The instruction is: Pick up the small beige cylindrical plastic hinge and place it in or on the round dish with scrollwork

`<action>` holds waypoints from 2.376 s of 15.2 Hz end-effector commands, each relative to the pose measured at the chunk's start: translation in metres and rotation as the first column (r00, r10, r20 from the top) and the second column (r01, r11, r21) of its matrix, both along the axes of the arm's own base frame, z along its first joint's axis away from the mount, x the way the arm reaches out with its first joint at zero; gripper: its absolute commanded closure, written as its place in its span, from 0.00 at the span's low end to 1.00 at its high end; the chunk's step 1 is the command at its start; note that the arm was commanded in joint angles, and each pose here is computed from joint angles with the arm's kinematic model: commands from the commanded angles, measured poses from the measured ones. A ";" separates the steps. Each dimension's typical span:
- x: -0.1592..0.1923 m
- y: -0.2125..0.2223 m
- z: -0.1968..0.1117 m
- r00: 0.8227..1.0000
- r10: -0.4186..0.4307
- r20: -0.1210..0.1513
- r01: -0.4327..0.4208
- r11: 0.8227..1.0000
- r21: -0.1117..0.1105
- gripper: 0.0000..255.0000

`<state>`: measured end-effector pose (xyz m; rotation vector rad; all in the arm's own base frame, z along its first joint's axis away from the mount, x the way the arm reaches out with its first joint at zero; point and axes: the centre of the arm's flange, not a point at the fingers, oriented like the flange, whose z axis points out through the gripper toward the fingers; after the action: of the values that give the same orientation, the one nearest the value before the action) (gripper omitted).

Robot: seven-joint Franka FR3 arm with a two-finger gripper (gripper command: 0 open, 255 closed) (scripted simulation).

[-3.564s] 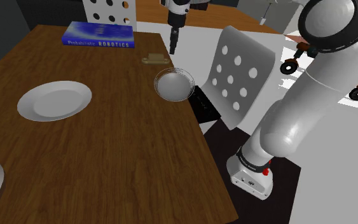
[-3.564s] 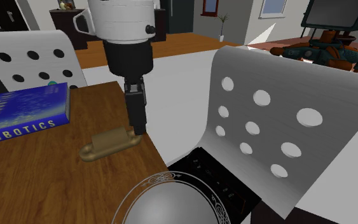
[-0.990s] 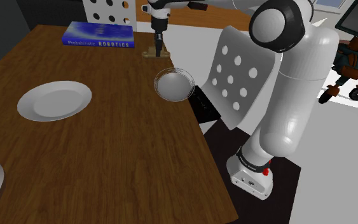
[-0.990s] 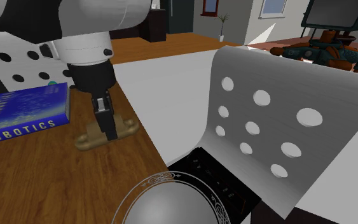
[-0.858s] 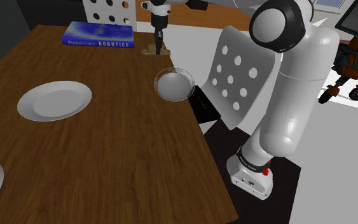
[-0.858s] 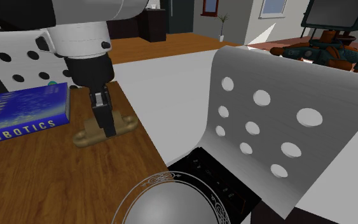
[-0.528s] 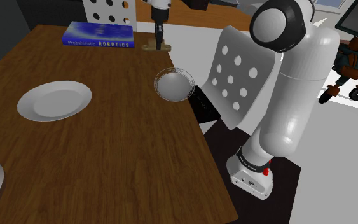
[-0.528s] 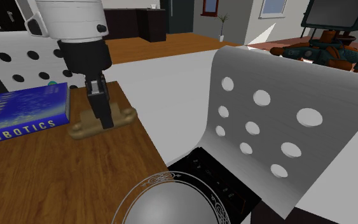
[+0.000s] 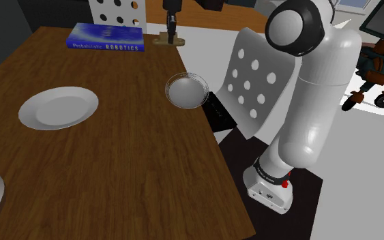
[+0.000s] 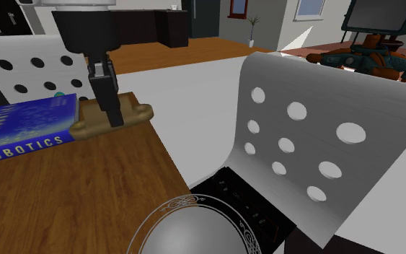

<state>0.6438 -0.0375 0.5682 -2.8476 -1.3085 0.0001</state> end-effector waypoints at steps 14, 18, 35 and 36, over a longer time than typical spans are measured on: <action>-0.167 0.079 0.007 1.000 0.000 0.000 0.000 1.000 0.000 1.00; -0.215 0.101 0.007 1.000 0.000 0.000 0.000 1.000 0.000 1.00; -0.225 0.106 -0.065 1.000 0.000 0.000 0.000 1.000 0.000 1.00; -0.225 0.106 -0.065 1.000 0.000 0.000 0.000 1.000 0.000 1.00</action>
<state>0.4194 0.0670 0.5062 -2.8508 -1.3073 -0.0098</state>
